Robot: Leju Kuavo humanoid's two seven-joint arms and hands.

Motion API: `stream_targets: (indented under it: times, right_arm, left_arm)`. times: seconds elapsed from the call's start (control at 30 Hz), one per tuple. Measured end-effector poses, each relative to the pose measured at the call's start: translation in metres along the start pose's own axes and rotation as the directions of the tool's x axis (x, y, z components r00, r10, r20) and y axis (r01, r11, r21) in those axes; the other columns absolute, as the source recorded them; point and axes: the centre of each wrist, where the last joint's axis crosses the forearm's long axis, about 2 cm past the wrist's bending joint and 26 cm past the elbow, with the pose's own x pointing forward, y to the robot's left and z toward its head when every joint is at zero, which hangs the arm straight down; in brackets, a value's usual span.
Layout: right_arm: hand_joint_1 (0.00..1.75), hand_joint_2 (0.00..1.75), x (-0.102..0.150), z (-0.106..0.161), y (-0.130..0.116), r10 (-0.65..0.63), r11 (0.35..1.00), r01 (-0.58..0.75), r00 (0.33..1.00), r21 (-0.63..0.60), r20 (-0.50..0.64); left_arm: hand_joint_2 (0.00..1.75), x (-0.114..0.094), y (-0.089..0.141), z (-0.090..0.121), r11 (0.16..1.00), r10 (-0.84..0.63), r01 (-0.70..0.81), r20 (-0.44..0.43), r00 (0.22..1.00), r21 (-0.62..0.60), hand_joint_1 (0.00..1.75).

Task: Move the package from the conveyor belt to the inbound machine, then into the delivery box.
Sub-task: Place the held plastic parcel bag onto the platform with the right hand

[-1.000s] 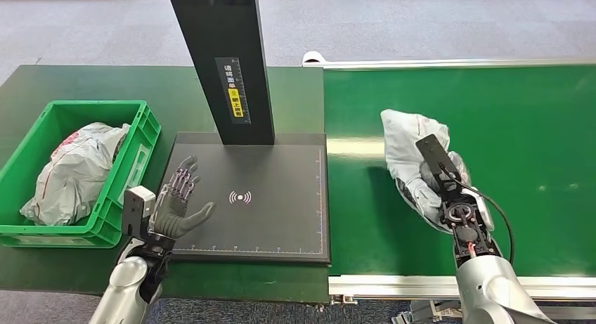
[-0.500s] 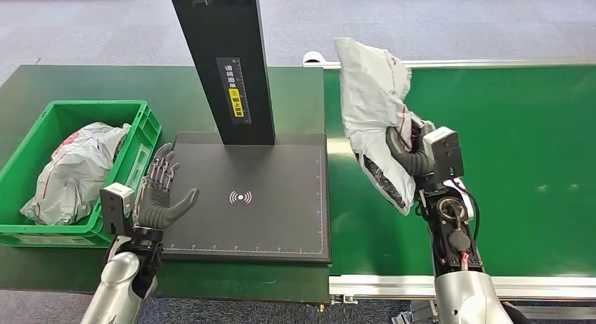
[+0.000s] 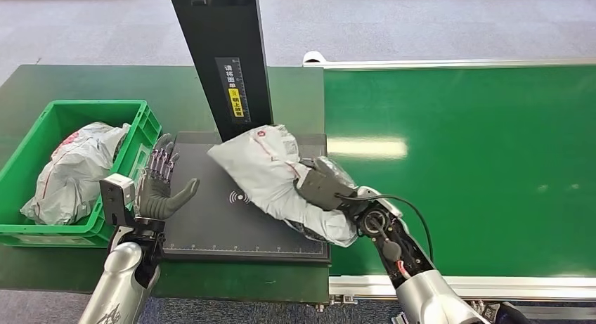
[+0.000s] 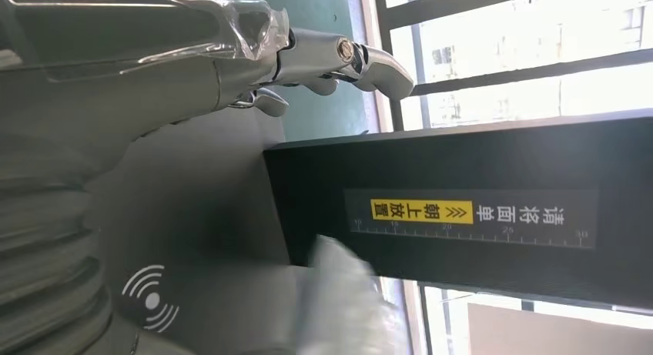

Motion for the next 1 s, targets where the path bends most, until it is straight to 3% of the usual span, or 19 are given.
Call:
stream_targets:
  times: [0.1,0.3,0.6,0.73,0.87,1.0]
  right_arm:
    - [1.75,1.75,0.001,-0.005,0.008,0.063,0.997,-0.061,0.998,0.054,-0.032]
    - [1.75,1.75,0.003,-0.015,0.025,0.345,0.933,-0.325,0.929,0.153,-0.130]
    - [1.70,1.75,0.004,-0.021,0.036,0.488,0.862,-0.457,0.866,0.220,-0.110]
    - [0.03,1.75,0.006,-0.022,0.046,0.595,0.798,-0.578,0.801,0.171,-0.068]
    - [0.00,1.75,0.007,-0.020,0.057,0.636,0.770,-0.632,0.771,0.091,-0.029]
    - [0.00,1.75,0.003,-0.017,0.059,0.576,0.817,-0.576,0.818,0.041,0.018]
  left_arm:
    - [1.75,-0.001,0.000,-0.001,1.000,0.000,0.000,-0.003,1.000,0.001,0.00]
    - [1.75,-0.001,0.000,-0.001,1.000,0.000,0.000,-0.016,1.000,0.001,0.00]
    - [1.75,-0.002,-0.004,-0.002,1.000,0.001,-0.002,-0.026,1.000,-0.013,0.00]
    - [1.75,-0.004,-0.007,-0.003,1.000,0.002,-0.003,-0.031,1.000,-0.024,0.00]
    - [1.75,-0.007,-0.009,-0.002,0.999,0.004,-0.005,-0.032,0.999,-0.032,0.00]
    - [1.75,-0.010,-0.011,-0.001,0.999,0.010,-0.011,-0.032,0.999,-0.040,0.00]
